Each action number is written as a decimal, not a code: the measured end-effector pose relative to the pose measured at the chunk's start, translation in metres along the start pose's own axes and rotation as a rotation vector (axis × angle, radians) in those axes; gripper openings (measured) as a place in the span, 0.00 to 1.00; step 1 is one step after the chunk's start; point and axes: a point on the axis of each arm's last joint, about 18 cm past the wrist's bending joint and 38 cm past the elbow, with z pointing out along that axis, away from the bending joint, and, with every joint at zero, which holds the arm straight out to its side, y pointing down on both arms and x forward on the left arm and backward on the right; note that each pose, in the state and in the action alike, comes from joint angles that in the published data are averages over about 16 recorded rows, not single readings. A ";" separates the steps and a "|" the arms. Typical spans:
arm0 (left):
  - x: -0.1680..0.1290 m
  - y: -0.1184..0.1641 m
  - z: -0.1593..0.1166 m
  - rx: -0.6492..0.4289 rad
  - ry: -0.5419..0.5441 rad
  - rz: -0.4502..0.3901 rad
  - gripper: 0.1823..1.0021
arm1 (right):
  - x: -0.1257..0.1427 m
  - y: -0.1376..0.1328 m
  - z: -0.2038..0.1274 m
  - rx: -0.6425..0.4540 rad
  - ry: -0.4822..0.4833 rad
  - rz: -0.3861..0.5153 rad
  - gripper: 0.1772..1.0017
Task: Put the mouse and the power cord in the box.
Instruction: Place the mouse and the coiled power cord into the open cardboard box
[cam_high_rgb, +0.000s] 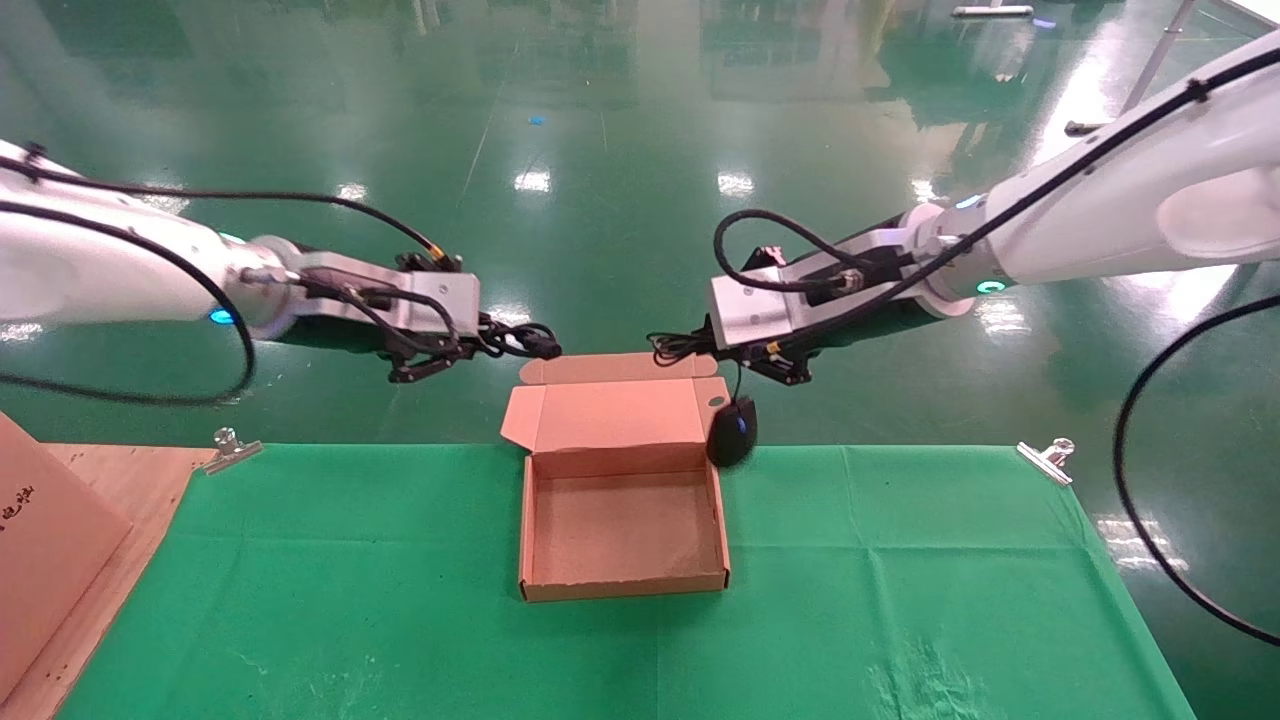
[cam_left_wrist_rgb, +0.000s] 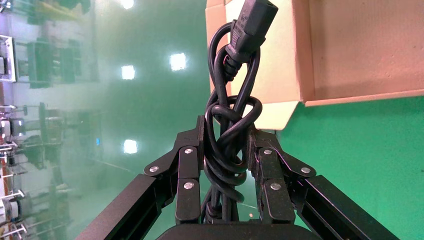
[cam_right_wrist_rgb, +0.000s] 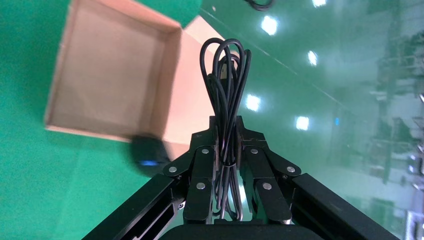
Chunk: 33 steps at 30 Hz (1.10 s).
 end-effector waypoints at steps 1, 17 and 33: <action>0.001 -0.002 0.005 0.002 -0.005 0.004 0.19 | 0.001 -0.002 0.002 -0.001 0.001 -0.003 0.07; 0.087 -0.049 0.104 0.156 -0.016 -0.048 0.19 | -0.022 0.018 -0.023 0.032 -0.057 0.053 0.07; 0.143 -0.060 0.144 0.143 -0.027 -0.131 0.20 | -0.056 0.046 -0.029 0.020 -0.097 0.088 0.07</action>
